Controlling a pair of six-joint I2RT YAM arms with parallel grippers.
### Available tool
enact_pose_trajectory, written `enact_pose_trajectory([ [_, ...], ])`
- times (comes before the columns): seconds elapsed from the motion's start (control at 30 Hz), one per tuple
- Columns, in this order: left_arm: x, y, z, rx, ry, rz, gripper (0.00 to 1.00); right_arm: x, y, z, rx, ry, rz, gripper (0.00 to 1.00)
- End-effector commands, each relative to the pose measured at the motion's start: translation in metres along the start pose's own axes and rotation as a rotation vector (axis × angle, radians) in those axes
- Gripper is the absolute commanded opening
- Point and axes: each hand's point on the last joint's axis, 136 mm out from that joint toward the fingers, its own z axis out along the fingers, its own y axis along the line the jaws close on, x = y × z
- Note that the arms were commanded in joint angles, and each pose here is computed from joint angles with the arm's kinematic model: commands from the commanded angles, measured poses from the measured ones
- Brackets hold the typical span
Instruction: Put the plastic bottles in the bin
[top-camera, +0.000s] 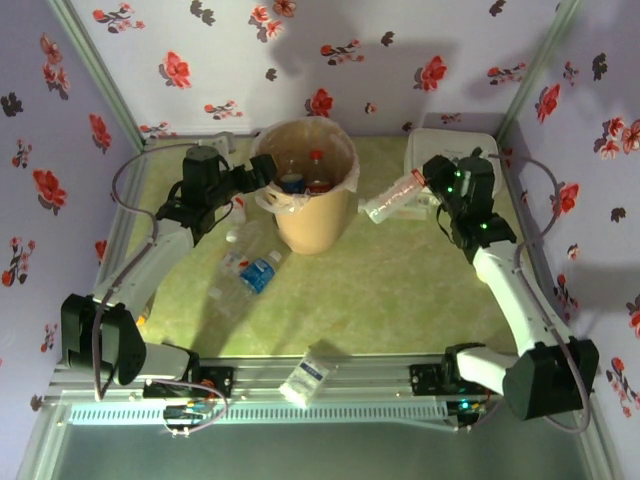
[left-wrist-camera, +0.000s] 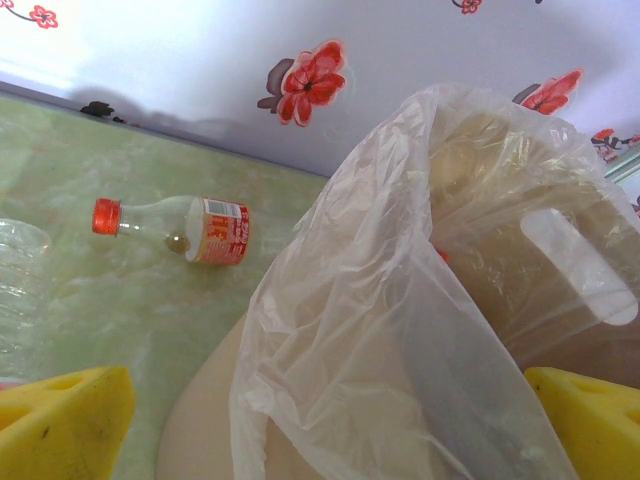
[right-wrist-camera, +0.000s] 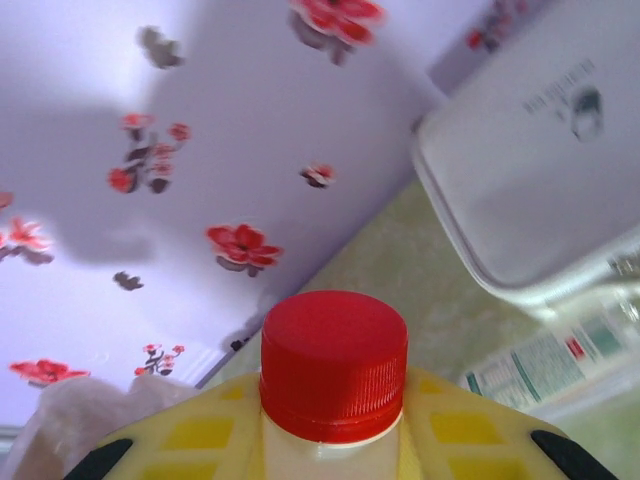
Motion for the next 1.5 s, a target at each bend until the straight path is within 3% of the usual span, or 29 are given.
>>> enact_pose_trajectory([
  [0.0,-0.003,-0.003,0.000,0.013,-0.015,0.000,0.99,-0.022,0.033,-0.014,-0.078,-0.071,-0.228,0.15],
  [0.2,-0.002,-0.003,-0.001,0.013,-0.012,0.001,0.99,-0.046,0.114,-0.040,-0.281,-0.202,-0.378,0.15],
  [0.43,-0.002,-0.003,0.001,0.013,-0.012,-0.007,0.99,-0.064,0.183,-0.057,-0.454,-0.272,-0.393,0.13],
  [0.7,-0.001,-0.003,0.001,0.014,-0.011,-0.006,0.99,-0.019,0.238,-0.041,-0.579,-0.187,-0.532,0.14],
  [1.1,0.000,-0.001,0.002,0.011,-0.008,-0.010,0.99,0.092,0.220,-0.004,-0.538,0.028,-0.962,0.15],
  [1.47,0.003,0.002,0.009,0.006,-0.001,-0.020,0.99,0.132,0.188,0.019,-0.526,0.103,-0.967,0.20],
])
